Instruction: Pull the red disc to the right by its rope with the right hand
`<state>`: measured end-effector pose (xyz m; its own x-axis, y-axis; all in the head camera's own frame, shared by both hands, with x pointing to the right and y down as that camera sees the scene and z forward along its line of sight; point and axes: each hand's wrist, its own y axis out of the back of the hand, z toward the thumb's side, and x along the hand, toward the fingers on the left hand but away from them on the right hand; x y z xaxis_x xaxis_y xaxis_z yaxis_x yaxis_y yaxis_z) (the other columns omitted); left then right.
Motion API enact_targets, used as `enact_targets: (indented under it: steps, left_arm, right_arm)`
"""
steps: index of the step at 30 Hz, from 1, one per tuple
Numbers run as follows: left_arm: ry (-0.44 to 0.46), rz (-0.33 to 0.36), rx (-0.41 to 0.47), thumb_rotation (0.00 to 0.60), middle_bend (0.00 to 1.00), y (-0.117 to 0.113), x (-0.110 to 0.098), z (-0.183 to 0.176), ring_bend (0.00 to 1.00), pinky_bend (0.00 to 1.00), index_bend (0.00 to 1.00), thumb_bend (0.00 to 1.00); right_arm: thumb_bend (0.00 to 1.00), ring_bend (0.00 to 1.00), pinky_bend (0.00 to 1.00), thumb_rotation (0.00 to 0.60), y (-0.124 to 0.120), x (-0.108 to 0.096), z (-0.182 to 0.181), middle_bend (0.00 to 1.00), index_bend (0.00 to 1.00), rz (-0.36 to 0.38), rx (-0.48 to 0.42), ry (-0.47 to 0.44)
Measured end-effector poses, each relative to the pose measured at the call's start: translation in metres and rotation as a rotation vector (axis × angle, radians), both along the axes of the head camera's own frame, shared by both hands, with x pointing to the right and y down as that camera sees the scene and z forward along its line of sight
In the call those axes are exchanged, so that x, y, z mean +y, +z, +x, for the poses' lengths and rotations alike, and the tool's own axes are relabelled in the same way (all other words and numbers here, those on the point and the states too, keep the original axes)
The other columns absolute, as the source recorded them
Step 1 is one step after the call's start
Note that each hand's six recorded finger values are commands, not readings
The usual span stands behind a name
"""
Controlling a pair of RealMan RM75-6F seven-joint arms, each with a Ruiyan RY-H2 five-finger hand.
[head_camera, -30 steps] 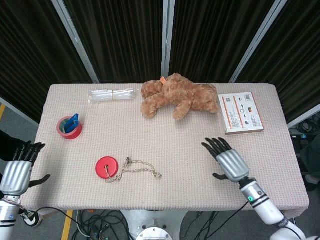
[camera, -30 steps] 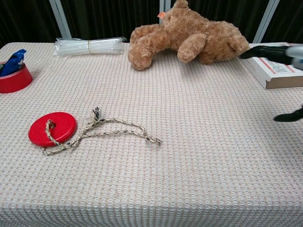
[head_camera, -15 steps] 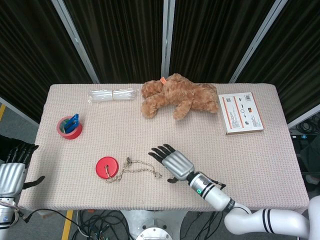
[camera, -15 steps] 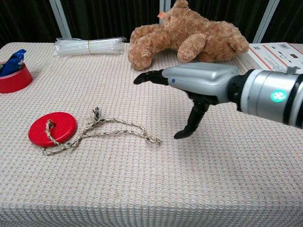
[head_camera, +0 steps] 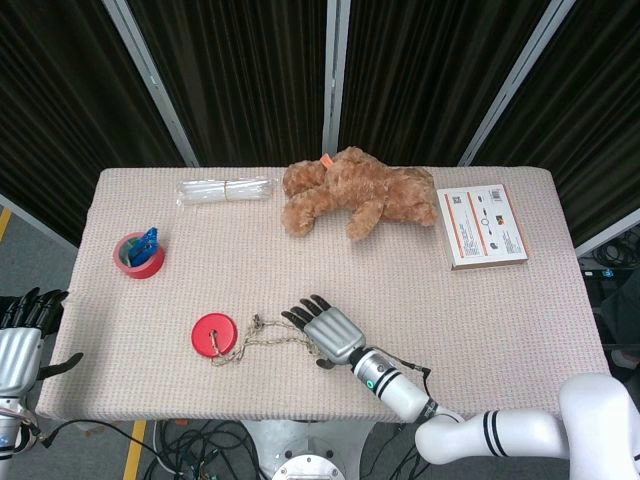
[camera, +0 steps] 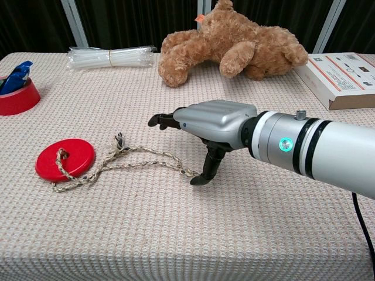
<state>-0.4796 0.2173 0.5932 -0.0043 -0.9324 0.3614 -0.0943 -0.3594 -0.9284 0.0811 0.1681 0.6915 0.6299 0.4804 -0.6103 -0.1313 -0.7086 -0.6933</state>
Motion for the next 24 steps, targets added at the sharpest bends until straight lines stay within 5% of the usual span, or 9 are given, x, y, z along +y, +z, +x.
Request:
enact_targets:
  steps: [9, 14, 24]
  left_arm:
    - [-0.005, 0.002, 0.002, 0.600, 0.12, 0.000, 0.001, -0.002, 0.02, 0.12, 0.13, 0.01]
    - [-0.003, 0.002, 0.005, 0.600, 0.12, 0.000, 0.001, -0.002, 0.02, 0.12, 0.13, 0.01]
    - [-0.008, 0.001, 0.005, 0.600, 0.12, 0.000, 0.002, -0.004, 0.02, 0.12, 0.13, 0.01]
  right_arm:
    - [0.13, 0.00, 0.00, 0.600, 0.008, 0.004, 0.002, 0.22, 0.02, -0.006, 0.024, 0.006]
    - [0.18, 0.00, 0.00, 0.600, 0.010, 0.004, 0.003, 0.30, 0.13, 0.012, 0.031, 0.016]
    - [0.19, 0.00, 0.00, 0.600, 0.011, 0.005, 0.000, 0.32, 0.17, 0.010, 0.011, 0.023]
